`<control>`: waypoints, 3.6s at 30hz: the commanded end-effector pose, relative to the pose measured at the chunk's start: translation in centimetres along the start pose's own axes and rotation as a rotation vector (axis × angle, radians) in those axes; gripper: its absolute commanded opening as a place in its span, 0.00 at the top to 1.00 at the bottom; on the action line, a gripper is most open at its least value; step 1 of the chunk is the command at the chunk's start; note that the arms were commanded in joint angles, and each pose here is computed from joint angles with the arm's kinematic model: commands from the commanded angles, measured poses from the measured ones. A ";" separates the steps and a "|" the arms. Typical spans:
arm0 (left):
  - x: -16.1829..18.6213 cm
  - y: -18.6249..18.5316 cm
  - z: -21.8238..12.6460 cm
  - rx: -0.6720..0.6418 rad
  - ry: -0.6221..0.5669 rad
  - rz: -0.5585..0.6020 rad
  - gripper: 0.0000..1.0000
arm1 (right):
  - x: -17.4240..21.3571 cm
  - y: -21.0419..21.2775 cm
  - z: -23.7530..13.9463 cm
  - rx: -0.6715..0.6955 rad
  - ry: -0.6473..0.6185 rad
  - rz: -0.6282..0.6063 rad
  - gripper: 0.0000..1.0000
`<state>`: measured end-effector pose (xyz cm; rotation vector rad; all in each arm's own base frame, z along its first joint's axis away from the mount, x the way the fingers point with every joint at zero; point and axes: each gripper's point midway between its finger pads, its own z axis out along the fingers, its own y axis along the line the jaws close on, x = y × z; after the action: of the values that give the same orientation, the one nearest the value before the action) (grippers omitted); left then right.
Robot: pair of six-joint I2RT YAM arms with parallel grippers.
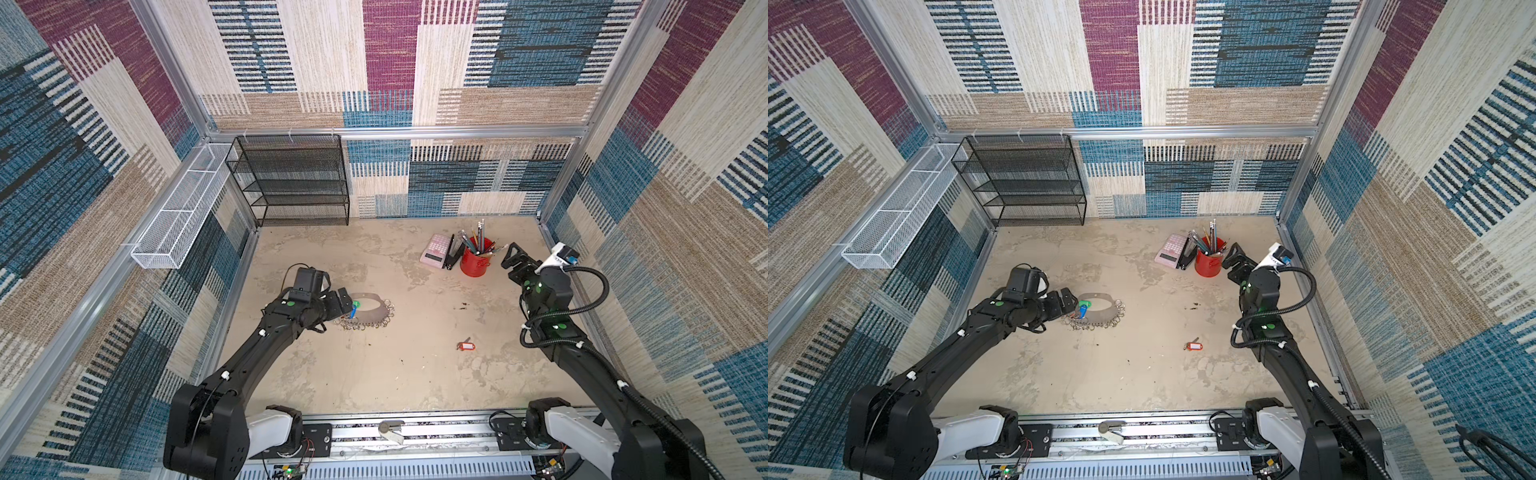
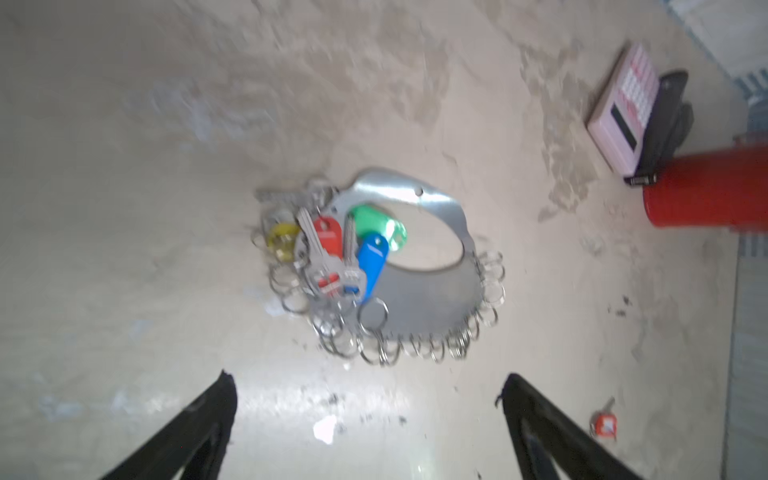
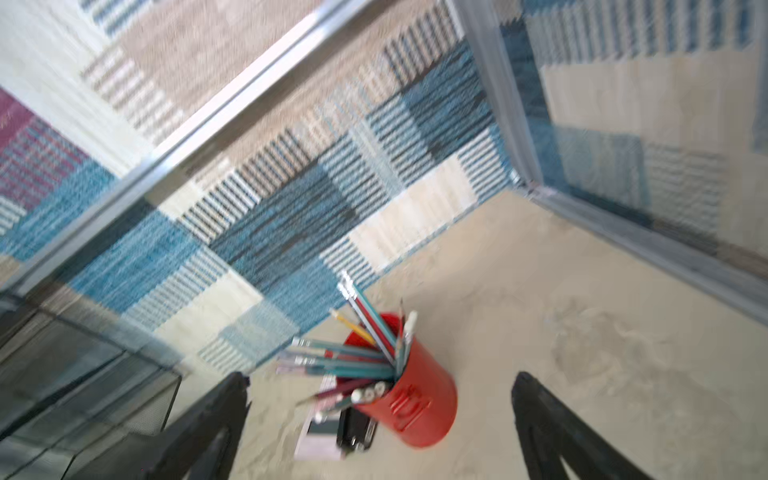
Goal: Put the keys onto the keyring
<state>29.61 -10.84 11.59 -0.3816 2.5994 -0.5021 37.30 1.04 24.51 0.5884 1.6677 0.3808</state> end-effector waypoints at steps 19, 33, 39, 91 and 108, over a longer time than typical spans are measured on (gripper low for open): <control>1.9 -7.0 5.3 -0.052 0.238 0.084 0.57 | 18.4 4.7 -3.7 -0.285 0.703 -0.003 0.00; 2.3 -8.1 5.4 0.033 0.330 0.156 0.56 | 23.3 6.9 -4.5 -0.371 0.830 -0.122 0.07; 1.7 -9.6 8.4 -0.004 0.401 0.354 0.61 | 23.7 7.7 -4.7 -0.419 0.850 -0.095 0.13; -1.0 -0.6 4.7 -0.050 0.294 0.090 0.66 | 24.7 9.8 -6.2 -0.532 0.905 -0.125 0.30; -3.0 1.0 12.4 -0.247 0.426 0.107 0.65 | 27.3 9.5 -7.0 -0.524 0.980 -0.097 0.34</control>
<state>38.87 -12.73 2.98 -0.2462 3.0385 -0.3070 28.96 24.86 8.36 -0.1257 2.3984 1.0987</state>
